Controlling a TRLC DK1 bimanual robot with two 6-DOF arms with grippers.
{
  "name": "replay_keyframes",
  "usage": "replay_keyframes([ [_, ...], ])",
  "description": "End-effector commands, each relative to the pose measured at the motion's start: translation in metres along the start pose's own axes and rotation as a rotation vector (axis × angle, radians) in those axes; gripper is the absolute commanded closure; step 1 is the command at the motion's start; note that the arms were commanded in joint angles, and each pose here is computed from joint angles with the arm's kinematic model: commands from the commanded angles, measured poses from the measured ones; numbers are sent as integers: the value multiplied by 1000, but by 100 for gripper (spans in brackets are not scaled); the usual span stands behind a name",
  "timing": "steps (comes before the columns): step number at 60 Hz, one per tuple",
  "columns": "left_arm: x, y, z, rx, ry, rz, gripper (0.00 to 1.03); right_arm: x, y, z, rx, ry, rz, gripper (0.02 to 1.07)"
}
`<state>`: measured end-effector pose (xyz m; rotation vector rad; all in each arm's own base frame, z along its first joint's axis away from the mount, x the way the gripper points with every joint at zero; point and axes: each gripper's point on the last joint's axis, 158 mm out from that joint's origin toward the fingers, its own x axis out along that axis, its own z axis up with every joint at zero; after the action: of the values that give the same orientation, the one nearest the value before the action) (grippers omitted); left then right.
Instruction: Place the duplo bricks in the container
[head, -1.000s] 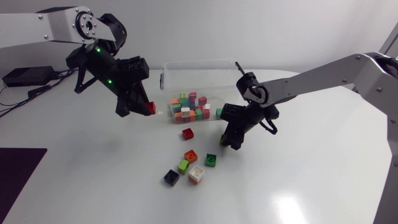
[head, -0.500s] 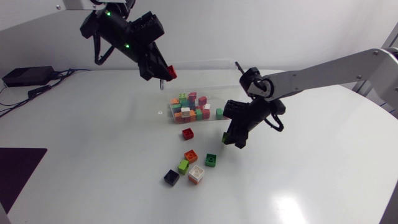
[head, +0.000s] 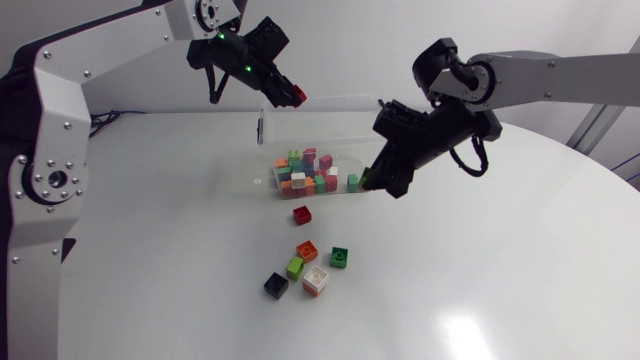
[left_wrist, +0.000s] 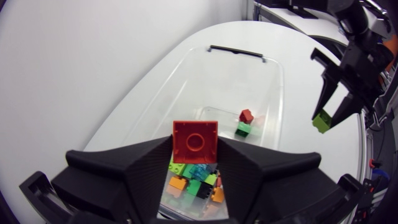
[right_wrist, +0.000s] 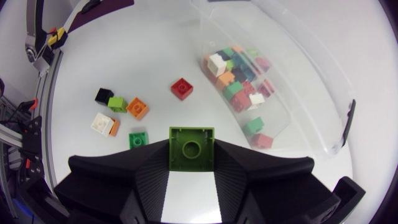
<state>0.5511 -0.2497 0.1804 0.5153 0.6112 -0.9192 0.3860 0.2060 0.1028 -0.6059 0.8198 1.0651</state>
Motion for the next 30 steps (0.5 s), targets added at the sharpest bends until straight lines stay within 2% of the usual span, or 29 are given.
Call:
replay_keyframes([
  [1, 9, 18, -4, -68, -3, 49, 9, -19, -12, 21, 27, -53, -38, 80],
  [2, 8, 24, -5, -79, -2, 70, 4, -21, -14, 23, 31, -61, -43, 80],
  [9, 0, 35, -5, -118, -16, 113, 4, -33, -30, 48, 60, -123, -95, 80],
  [15, -23, 34, -3, -128, -42, 144, 4, -43, -47, 69, 85, -184, -142, 80],
  [30, -88, -6, -8, -96, -95, 185, 4, -43, -93, 101, 162, -287, -223, 79],
])
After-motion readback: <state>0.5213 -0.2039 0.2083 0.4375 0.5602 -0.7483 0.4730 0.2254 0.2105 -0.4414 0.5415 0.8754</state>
